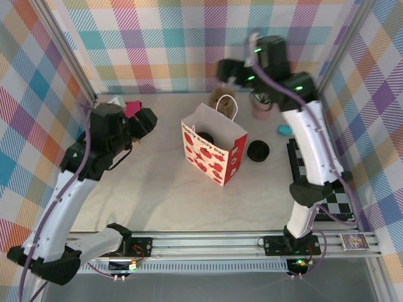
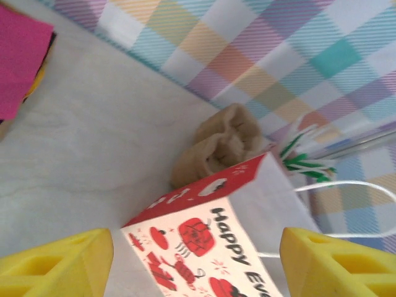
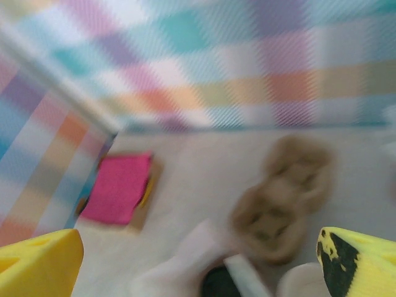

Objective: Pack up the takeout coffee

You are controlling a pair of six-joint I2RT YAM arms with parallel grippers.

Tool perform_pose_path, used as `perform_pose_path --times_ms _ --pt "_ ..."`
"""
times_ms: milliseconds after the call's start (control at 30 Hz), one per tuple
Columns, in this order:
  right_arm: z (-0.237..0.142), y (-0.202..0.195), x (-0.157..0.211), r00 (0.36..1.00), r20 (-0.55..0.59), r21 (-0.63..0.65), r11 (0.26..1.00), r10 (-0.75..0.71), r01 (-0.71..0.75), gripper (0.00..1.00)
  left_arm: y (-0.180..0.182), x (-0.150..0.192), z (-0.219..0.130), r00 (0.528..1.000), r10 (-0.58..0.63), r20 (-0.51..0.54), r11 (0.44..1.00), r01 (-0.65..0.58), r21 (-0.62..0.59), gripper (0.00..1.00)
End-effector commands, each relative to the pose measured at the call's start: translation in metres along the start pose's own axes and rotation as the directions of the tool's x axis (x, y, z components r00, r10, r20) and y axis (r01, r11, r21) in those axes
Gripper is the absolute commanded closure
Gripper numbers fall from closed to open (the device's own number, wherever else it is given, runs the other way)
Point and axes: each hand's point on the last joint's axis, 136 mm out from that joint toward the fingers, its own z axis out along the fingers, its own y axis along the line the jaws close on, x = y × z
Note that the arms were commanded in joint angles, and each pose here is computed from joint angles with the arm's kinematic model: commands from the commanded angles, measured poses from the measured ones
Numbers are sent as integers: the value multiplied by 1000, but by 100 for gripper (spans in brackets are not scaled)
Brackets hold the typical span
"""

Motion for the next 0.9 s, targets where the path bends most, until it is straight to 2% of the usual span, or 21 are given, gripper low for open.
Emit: perform_pose_path --times_ms 0,100,233,433,633,867 --pt "1 -15 -1 999 -16 -16 999 -28 28 3 11 -2 -1 1000 1 -20 1000 -2 -31 29" --pt "19 -47 2 999 -29 60 998 -18 19 4 21 -3 2 1000 -13 -19 998 12 -54 29" --pt "61 -107 18 994 -99 172 985 38 -20 11 37 -2 7 999 -45 -20 996 44 -84 29" --pt "124 -164 34 980 -196 262 965 45 8 16 51 2 16 994 -91 -52 991 86 -100 30" --pt "173 -185 45 972 -233 252 967 27 34 23 62 7 14 993 -96 -67 987 86 -138 30" --pt "193 -200 74 950 -311 270 961 32 56 29 70 6 10 993 -97 -60 983 86 -164 30"
